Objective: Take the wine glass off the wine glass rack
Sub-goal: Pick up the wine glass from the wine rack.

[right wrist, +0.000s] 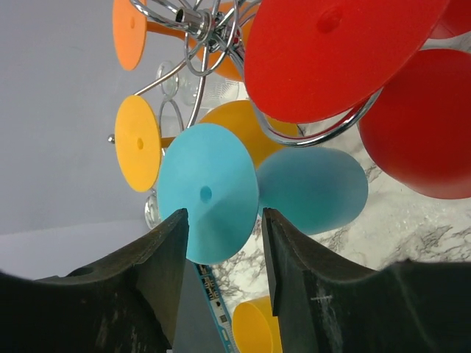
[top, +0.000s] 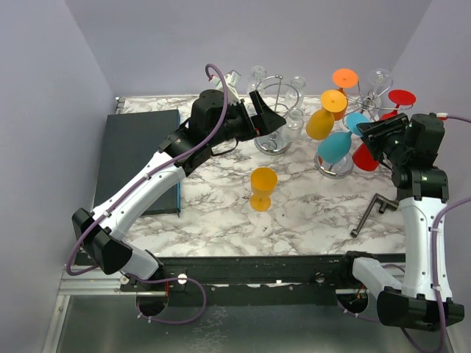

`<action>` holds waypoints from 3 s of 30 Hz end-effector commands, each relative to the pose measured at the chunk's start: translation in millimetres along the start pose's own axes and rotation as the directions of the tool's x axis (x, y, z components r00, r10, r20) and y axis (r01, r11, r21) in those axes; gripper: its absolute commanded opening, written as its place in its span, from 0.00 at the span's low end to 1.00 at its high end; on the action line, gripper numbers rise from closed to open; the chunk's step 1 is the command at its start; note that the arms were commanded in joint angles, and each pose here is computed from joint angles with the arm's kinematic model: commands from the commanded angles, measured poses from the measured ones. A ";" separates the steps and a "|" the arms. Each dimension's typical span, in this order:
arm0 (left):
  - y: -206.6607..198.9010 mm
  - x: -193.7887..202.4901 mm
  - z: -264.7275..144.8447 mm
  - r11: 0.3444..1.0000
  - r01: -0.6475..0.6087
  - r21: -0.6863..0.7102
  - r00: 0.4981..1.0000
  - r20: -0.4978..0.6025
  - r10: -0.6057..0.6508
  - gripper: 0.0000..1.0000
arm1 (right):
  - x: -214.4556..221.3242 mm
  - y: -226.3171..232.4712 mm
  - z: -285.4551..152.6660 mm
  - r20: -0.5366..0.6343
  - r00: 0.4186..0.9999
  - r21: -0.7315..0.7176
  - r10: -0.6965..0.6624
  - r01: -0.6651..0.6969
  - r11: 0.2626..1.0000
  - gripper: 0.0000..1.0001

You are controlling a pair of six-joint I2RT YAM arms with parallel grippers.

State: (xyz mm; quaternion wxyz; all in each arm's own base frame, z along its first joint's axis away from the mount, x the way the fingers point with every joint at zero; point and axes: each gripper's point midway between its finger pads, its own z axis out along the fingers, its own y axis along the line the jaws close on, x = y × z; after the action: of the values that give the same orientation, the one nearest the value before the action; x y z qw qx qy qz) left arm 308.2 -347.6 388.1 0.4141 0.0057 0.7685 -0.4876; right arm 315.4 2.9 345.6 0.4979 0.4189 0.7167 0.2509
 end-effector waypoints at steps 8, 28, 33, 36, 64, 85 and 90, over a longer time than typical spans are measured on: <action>-4.8 -10.2 -8.5 1.000 -0.020 0.002 0.999 0.035 0.020 0.99 | -10.6 -4.4 7.9 0.059 0.998 0.022 0.029 -0.031 0.999 0.25; -2.4 -9.3 -5.8 1.000 -0.016 -0.005 0.999 0.032 0.016 0.99 | 6.4 18.4 -2.6 -0.039 0.991 -0.094 0.127 -0.130 0.987 0.01; -2.2 -9.7 -6.4 1.000 -0.019 -0.007 0.999 0.035 0.019 0.99 | 13.3 21.7 -6.3 -0.070 0.983 -0.124 0.169 -0.177 0.976 0.01; -1.6 -9.8 -6.2 1.000 -0.019 -0.008 0.999 0.035 0.019 0.99 | 15.2 22.7 -6.9 -0.078 0.979 -0.138 0.187 -0.196 0.971 0.01; -5.2 -12.6 -10.3 1.000 -0.022 -0.002 0.999 0.046 0.022 0.99 | -26.6 33.2 3.3 0.114 0.958 -0.201 0.262 -0.236 0.951 0.00; 0.8 -7.6 -3.2 1.000 -0.021 -0.013 0.999 0.028 0.021 0.99 | -30.7 11.8 -17.9 0.189 0.934 -0.139 0.303 -0.280 0.950 0.01; 5.2 -4.0 -1.1 1.000 -0.019 -0.021 1.000 0.018 0.019 0.99 | -27.1 8.1 -29.8 0.186 0.934 -0.129 0.306 -0.286 0.950 0.01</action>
State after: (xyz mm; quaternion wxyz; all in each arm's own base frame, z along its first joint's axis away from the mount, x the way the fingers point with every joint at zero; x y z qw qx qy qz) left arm 309.5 -346.7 387.8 0.4177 0.0055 0.7686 -0.4845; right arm 307.4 -9.0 381.6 0.5470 0.5040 0.5827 0.3276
